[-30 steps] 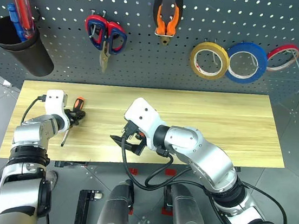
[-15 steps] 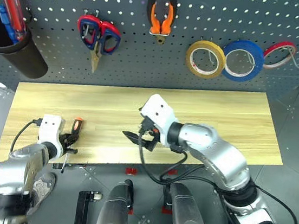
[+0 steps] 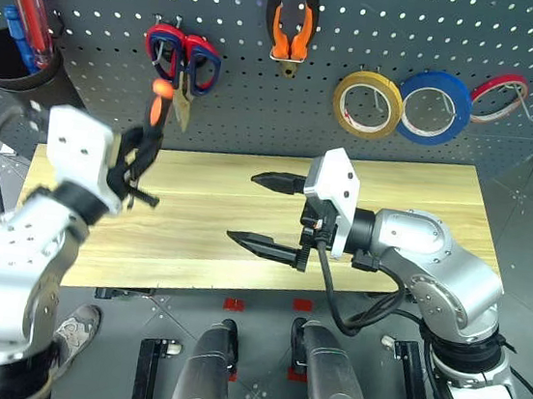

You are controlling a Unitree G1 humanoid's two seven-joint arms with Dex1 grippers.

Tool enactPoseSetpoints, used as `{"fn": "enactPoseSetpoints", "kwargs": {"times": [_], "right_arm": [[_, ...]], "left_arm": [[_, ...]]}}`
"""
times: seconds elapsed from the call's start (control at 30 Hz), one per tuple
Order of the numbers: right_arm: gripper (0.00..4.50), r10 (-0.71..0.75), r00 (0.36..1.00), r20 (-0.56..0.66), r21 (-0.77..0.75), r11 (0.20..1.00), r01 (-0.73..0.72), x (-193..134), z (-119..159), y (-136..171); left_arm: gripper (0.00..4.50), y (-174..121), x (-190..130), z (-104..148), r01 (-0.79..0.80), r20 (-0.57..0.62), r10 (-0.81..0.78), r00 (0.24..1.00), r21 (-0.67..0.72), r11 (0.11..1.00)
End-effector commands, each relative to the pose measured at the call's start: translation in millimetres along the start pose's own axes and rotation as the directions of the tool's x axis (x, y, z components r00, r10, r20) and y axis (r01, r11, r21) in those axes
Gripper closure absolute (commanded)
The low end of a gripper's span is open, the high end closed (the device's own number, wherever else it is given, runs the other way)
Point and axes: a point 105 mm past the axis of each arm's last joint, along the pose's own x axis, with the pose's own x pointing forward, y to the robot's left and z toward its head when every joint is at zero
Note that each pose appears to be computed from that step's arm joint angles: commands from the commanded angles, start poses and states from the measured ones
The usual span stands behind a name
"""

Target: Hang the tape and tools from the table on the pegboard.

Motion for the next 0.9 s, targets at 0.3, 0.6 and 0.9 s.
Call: {"fn": "enactPoseSetpoints", "kwargs": {"times": [0.3, 0.6, 0.9], "right_arm": [[0.0, 0.081, 0.995, 0.063, 0.0, 0.997, -0.081, -10.4, 20.7, 1.6], [0.0, -0.058, 0.994, 0.089, -0.166, 0.983, 0.073, -13.0, 27.2, -24.4], [0.0, -0.059, 0.987, 0.147, -0.282, 0.954, 0.099, -9.9, 59.2, -32.6]], "left_arm": [[3.97, 33.4, -1.1, 104.7, 0.073, 0.225, -0.071, 0.972, -0.001, 0.997], [3.97, 25.1, -17.3, 85.9, 0.139, 0.115, -0.138, 0.984, -0.001, 0.99], [3.97, 50.9, -28.4, 94.1, 0.049, 0.11, -0.057, 0.992, 0.076, 0.996]]}}
